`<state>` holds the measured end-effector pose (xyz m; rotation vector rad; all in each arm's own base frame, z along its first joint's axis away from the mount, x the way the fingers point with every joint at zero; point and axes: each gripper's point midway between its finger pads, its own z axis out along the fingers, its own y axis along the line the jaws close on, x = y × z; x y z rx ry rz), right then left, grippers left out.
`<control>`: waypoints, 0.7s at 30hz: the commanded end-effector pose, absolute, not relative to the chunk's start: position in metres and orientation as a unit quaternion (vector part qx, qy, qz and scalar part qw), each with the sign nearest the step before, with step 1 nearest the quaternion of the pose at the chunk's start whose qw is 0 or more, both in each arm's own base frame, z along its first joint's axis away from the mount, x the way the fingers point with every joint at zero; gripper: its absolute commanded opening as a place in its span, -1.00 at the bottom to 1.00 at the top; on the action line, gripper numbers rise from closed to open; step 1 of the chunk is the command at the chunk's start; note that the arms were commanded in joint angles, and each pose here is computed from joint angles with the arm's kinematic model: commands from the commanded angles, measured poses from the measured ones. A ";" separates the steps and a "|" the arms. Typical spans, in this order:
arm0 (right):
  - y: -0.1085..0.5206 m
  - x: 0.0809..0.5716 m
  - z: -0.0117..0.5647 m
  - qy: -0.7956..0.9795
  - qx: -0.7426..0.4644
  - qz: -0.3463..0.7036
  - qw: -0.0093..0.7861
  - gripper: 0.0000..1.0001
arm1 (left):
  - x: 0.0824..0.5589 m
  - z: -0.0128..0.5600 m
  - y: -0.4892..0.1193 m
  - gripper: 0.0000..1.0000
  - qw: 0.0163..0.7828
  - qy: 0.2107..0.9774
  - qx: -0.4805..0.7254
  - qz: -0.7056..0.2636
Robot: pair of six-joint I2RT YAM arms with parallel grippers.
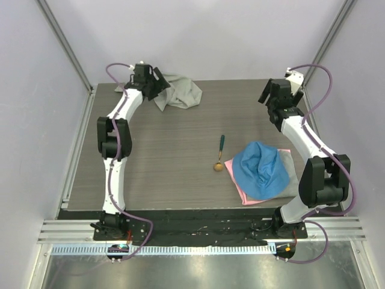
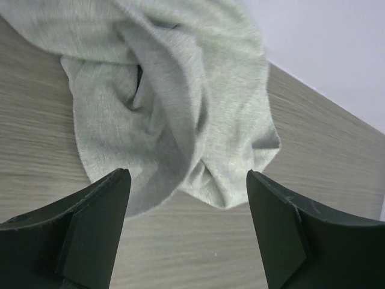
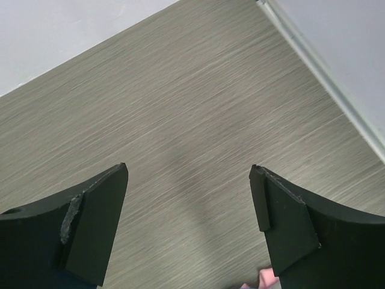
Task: Fold the napkin, place the utensils inside, and roll it up
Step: Move the napkin to the centre of the board
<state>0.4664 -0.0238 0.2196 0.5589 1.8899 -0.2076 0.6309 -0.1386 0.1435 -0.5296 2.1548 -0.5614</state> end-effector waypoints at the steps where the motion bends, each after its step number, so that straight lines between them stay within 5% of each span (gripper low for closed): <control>1: -0.002 0.475 0.234 0.792 0.245 -0.042 0.558 0.81 | 0.655 0.150 -0.155 0.62 0.417 0.823 -0.255 -0.288; 8: 0.018 0.479 0.215 0.816 0.229 -0.024 0.530 0.78 | 0.678 0.124 -0.158 0.55 0.424 0.809 -0.276 -0.299; 11: 0.030 0.485 0.213 0.824 0.212 -0.024 0.524 0.76 | 0.683 0.123 -0.165 0.35 0.423 0.804 -0.274 -0.316; 19: 0.074 0.511 0.217 0.844 0.138 -0.021 0.518 0.75 | 0.677 0.157 -0.174 -0.92 0.432 0.786 -0.255 -0.360; 21: 0.089 0.519 0.218 0.845 0.121 -0.019 0.520 0.75 | 0.665 0.179 -0.172 -1.00 0.441 0.782 -0.249 -0.362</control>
